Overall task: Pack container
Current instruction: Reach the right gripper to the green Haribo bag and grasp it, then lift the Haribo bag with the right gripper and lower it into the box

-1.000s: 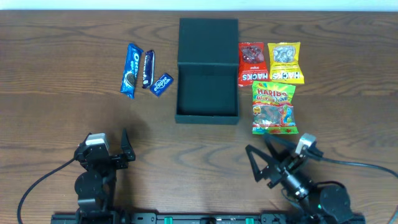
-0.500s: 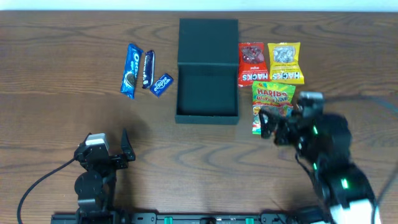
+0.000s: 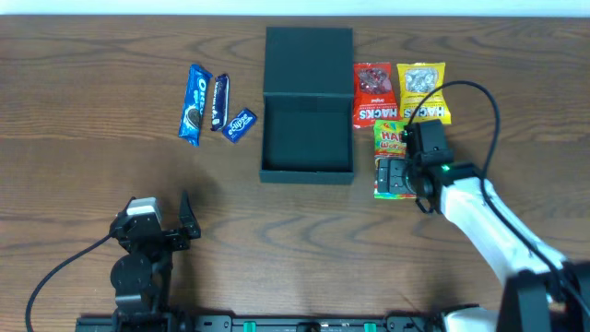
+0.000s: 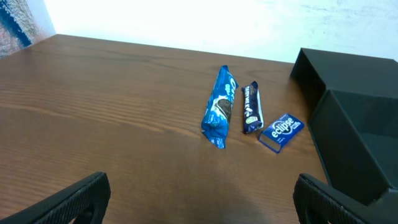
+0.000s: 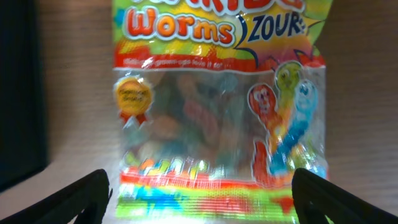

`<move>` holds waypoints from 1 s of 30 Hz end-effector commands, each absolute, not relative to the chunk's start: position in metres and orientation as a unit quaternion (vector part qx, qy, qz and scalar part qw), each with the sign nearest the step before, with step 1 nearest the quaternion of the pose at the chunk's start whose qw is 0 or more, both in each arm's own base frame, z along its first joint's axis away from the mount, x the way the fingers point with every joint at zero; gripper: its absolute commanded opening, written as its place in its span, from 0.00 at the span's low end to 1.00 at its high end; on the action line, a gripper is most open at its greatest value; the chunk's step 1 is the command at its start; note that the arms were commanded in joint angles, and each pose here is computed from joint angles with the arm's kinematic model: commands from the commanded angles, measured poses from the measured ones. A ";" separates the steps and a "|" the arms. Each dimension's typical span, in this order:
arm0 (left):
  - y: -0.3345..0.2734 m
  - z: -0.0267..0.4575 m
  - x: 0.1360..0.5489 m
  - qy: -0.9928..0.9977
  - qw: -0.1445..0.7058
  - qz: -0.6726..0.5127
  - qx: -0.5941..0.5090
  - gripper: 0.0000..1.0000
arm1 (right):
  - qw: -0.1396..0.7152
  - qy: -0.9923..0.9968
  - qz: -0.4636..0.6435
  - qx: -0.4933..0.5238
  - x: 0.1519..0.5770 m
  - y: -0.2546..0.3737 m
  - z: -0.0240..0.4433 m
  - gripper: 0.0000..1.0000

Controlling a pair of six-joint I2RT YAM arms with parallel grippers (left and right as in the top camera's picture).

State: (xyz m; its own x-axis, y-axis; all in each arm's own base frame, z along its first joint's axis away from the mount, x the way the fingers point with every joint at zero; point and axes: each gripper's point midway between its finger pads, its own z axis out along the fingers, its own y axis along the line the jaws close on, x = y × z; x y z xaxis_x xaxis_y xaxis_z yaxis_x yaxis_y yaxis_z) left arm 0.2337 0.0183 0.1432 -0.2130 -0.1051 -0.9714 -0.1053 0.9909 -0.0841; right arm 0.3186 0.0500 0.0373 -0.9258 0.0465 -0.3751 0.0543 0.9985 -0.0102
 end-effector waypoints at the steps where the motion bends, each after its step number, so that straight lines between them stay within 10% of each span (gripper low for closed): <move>1: 0.020 0.129 0.234 0.788 0.612 0.005 -0.069 0.95 | 0.201 0.979 -0.036 0.028 0.333 0.041 0.034 0.89; 11: 0.020 0.129 0.234 0.788 0.612 0.005 -0.069 0.95 | 0.186 0.981 -0.047 0.023 0.343 0.040 0.001 0.63; 18: 0.020 0.129 0.234 0.788 0.612 0.005 -0.069 0.95 | 0.160 0.985 -0.055 0.021 0.334 0.038 -0.009 0.01; 30: 0.020 0.129 0.234 0.788 0.612 0.005 -0.069 0.95 | 0.223 0.974 -0.028 0.024 0.333 0.042 0.059 0.01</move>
